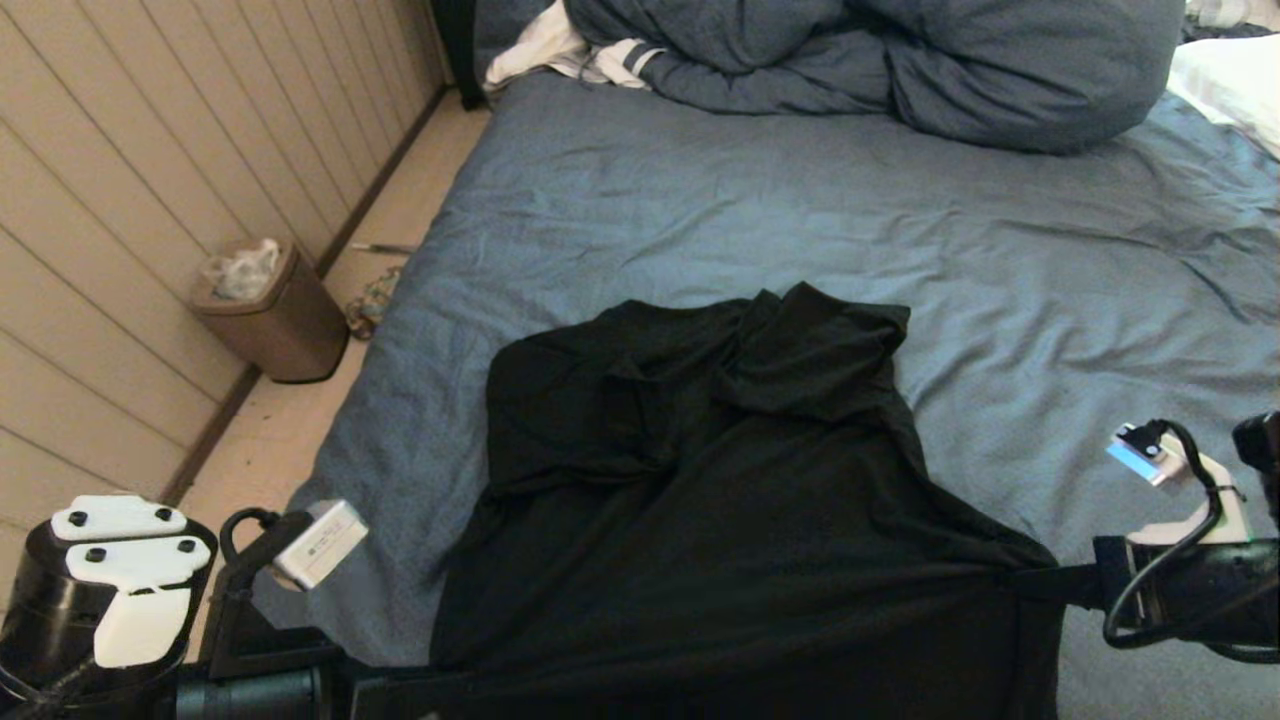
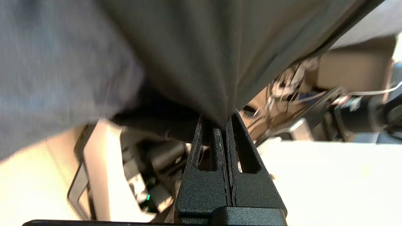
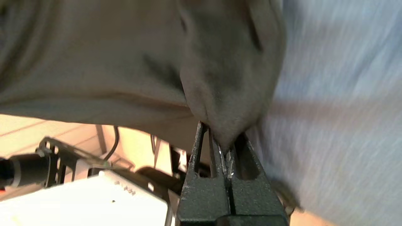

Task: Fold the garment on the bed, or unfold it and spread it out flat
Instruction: Fold the black T-shirt

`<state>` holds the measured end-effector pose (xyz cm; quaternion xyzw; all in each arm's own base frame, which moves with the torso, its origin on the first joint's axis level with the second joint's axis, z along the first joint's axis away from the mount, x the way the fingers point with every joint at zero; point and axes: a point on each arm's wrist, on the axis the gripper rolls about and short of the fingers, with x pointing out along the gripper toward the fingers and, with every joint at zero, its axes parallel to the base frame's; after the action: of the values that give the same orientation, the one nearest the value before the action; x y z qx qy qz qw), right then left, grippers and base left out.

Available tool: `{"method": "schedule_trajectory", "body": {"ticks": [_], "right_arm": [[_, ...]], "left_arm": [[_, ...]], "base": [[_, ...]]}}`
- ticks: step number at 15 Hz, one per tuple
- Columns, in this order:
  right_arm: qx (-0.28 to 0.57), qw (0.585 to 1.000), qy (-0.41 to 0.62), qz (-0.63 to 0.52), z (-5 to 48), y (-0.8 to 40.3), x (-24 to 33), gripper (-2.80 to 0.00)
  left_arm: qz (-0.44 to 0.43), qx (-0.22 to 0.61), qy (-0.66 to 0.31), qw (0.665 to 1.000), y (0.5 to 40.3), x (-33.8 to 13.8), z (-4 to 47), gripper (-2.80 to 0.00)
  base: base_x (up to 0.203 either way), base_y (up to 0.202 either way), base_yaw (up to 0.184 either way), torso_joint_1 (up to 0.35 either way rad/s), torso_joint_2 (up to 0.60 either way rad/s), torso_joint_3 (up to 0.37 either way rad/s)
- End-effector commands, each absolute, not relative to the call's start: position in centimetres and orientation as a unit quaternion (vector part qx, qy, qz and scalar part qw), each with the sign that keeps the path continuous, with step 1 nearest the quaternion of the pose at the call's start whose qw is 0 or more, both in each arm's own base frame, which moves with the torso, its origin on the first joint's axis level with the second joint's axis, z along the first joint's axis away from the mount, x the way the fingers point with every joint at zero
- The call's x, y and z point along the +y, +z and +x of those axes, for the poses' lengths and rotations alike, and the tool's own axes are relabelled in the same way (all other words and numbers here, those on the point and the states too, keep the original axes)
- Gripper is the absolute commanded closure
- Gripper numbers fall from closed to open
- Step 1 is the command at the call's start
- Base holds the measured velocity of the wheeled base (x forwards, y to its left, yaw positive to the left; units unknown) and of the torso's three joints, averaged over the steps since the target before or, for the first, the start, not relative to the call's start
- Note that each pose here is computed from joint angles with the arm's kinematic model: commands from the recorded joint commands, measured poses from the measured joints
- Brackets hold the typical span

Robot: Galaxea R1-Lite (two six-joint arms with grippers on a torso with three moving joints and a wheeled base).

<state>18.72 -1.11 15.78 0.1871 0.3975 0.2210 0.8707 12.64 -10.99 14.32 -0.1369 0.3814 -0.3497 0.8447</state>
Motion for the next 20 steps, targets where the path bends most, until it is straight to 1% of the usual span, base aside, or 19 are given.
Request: {"method": "schedule_trajectory", "body": {"ticks": [1, 4, 8, 10, 15, 16, 19, 20], "right_arm": [[0.372, 0.882, 0.227, 0.182, 20.0, 17.5, -1.2, 0.0], [0.358, 0.885, 0.233, 0.184, 22.8, 19.4, -1.1, 0.0], [0.349, 0.884, 0.247, 0.191, 27.7, 20.9, -0.2, 0.0], [0.351, 0.88, 0.254, 0.192, 30.0, 20.8, 0.4, 0.0], [0.352, 0.879, 0.259, 0.192, 35.7, 19.7, 1.0, 0.0], [0.349, 0.881, 0.258, 0.19, 36.6, 19.7, 1.0, 0.0], [0.348, 0.884, 0.253, 0.186, 38.1, 19.1, 1.2, 0.0], [0.347, 0.884, 0.252, 0.185, 38.3, 19.2, 1.2, -2.8]], "left_arm": [[-0.146, 0.36, -0.355, 0.85, 15.8, -11.5, 13.4, 0.0], [-0.155, 0.354, -0.331, 0.861, 16.5, -11.7, 15.5, 0.0], [-0.179, 0.327, -0.291, 0.881, 18.1, -11.8, 20.2, 0.0], [-0.182, 0.32, -0.287, 0.884, 18.6, -12.4, 22.4, 0.0], [-0.19, 0.317, -0.259, 0.892, 17.7, -13.0, 28.4, 0.0], [-0.194, 0.297, -0.266, 0.896, 18.1, -13.0, 29.2, 0.0], [-0.188, 0.295, -0.268, 0.898, 17.6, -12.6, 31.0, 0.0], [-0.186, 0.301, -0.261, 0.898, 17.2, -12.3, 31.3, 0.0]], "base": [[0.0, 0.0, 0.0, 0.0, 0.0, 0.0], [0.0, 0.0, 0.0, 0.0, 0.0, 0.0], [0.0, 0.0, 0.0, 0.0, 0.0, 0.0], [0.0, 0.0, 0.0, 0.0, 0.0, 0.0], [0.0, 0.0, 0.0, 0.0, 0.0, 0.0], [0.0, 0.0, 0.0, 0.0, 0.0, 0.0], [0.0, 0.0, 0.0, 0.0, 0.0, 0.0], [0.0, 0.0, 0.0, 0.0, 0.0, 0.0]]}}
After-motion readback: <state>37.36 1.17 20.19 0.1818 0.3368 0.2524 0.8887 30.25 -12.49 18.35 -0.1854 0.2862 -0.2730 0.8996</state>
